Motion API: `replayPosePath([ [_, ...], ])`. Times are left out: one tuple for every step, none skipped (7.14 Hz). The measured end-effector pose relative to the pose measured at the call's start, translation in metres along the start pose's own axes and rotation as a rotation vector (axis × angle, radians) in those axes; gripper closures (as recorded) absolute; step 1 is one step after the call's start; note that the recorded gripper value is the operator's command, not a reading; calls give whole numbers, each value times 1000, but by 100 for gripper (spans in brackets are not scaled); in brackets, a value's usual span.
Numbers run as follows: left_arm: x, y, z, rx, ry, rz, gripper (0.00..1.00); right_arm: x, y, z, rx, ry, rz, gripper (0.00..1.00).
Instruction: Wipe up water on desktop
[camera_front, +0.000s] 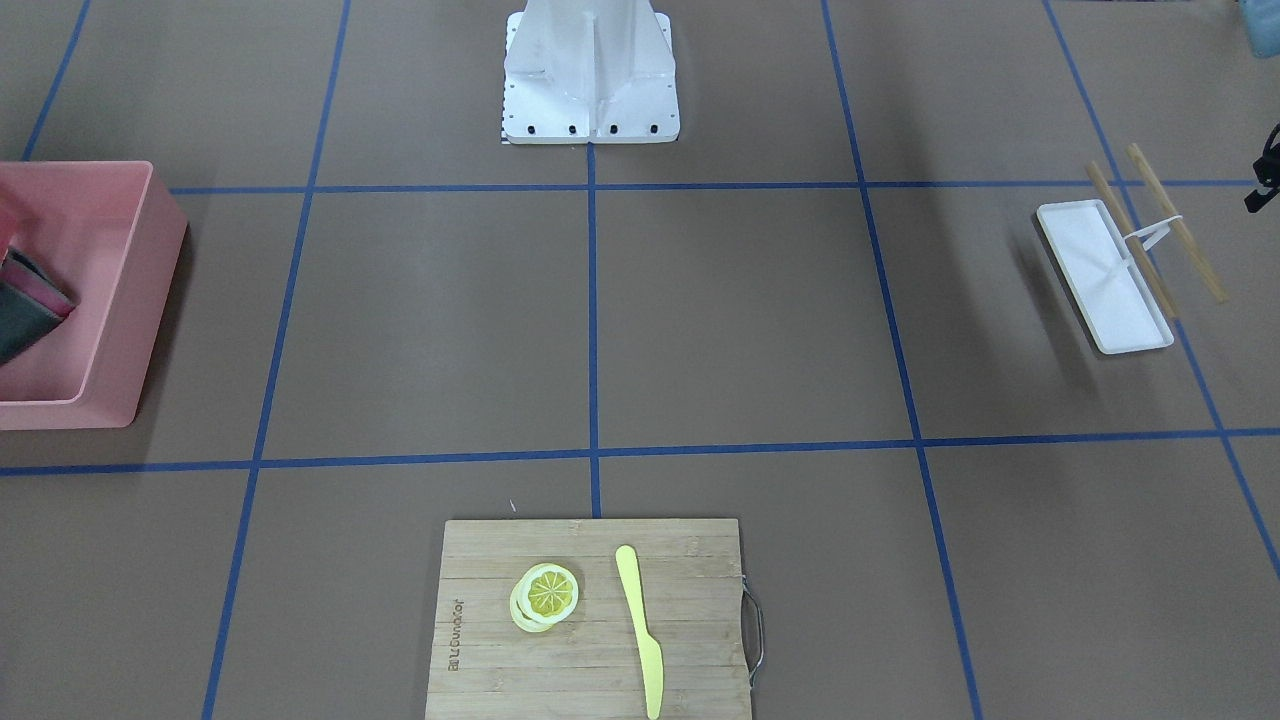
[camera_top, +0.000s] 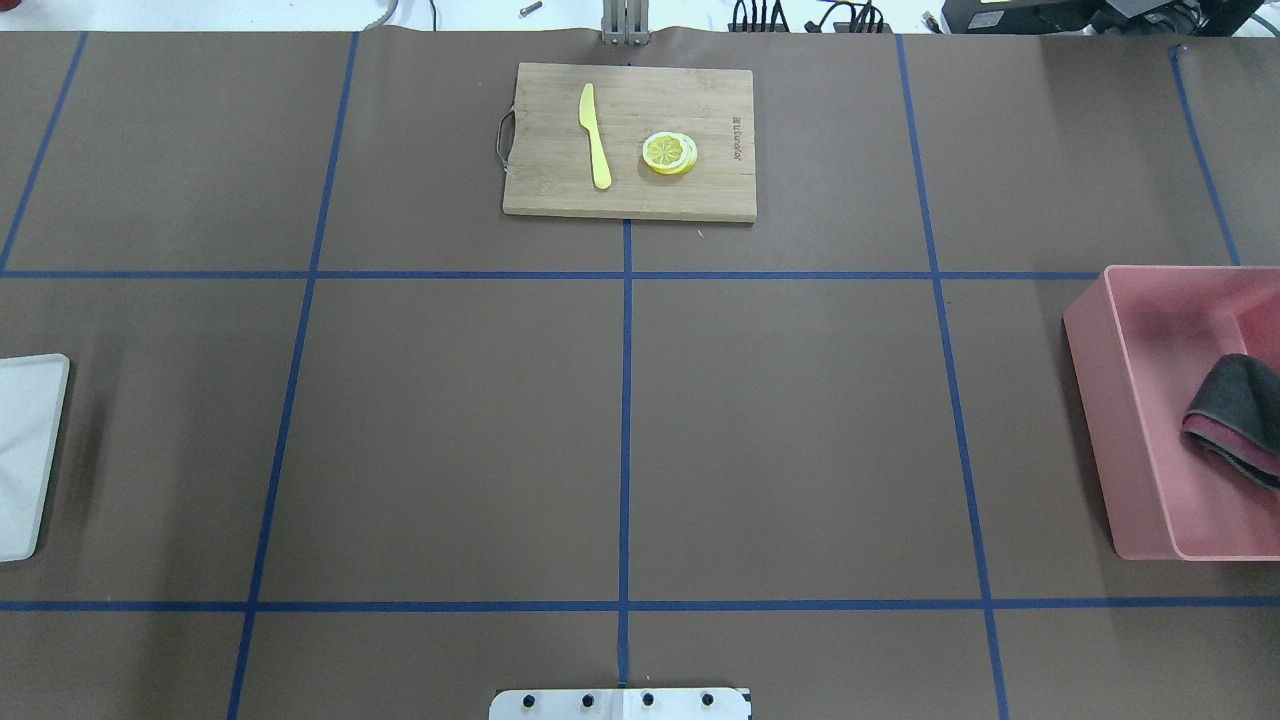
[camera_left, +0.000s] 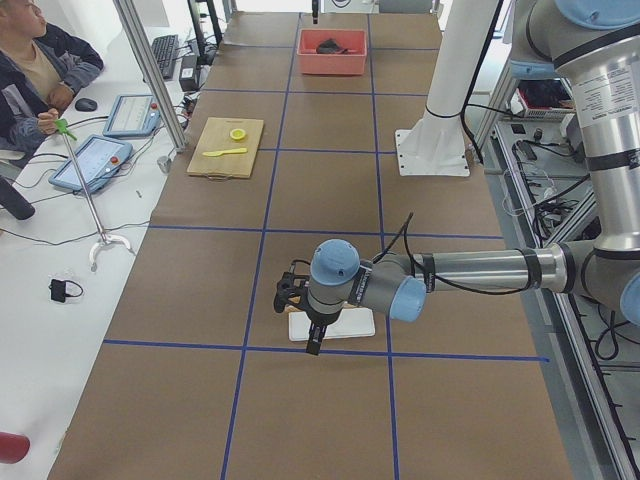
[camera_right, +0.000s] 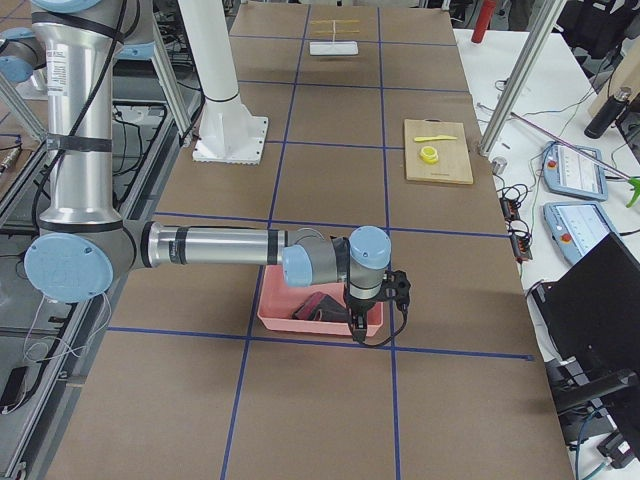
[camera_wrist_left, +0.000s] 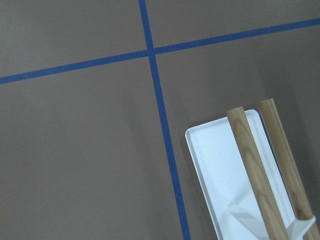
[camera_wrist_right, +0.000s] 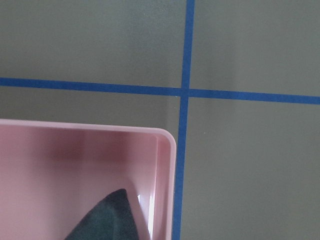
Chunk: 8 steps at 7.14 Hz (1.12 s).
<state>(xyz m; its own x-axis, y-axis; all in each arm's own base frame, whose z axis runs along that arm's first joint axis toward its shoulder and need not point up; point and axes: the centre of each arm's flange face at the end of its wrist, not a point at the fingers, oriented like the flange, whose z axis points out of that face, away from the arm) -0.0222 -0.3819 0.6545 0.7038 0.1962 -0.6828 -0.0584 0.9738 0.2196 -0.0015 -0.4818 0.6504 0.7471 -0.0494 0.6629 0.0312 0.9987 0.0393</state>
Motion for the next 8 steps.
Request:
replayPosePath([
  [-3, 2, 2, -8, 2, -24, 2, -1, 0, -1, 3, -1, -3, 0],
  [-3, 2, 3, -13, 3, -41, 2, -2, 0, -2, 5, -3, -4, 0],
  [0, 1, 1, -16, 8, -49, 2, -2, 0, -2, 5, -3, -5, 0],
  [3, -1, -2, -22, 17, -55, 2, -3, 0, -3, 7, -4, -6, 0],
  [6, -4, -4, -31, 22, -64, 2, -3, -1, -3, 13, -4, -12, 0],
  [7, -6, -5, -37, 24, -71, 2, -2, -1, -2, 22, -5, -20, 0],
  [8, -7, -7, -39, 25, -74, 2, -2, -1, -2, 28, -5, -24, 0],
  [9, -7, -7, -40, 26, -75, 2, -1, -1, -1, 30, -5, -25, 0],
])
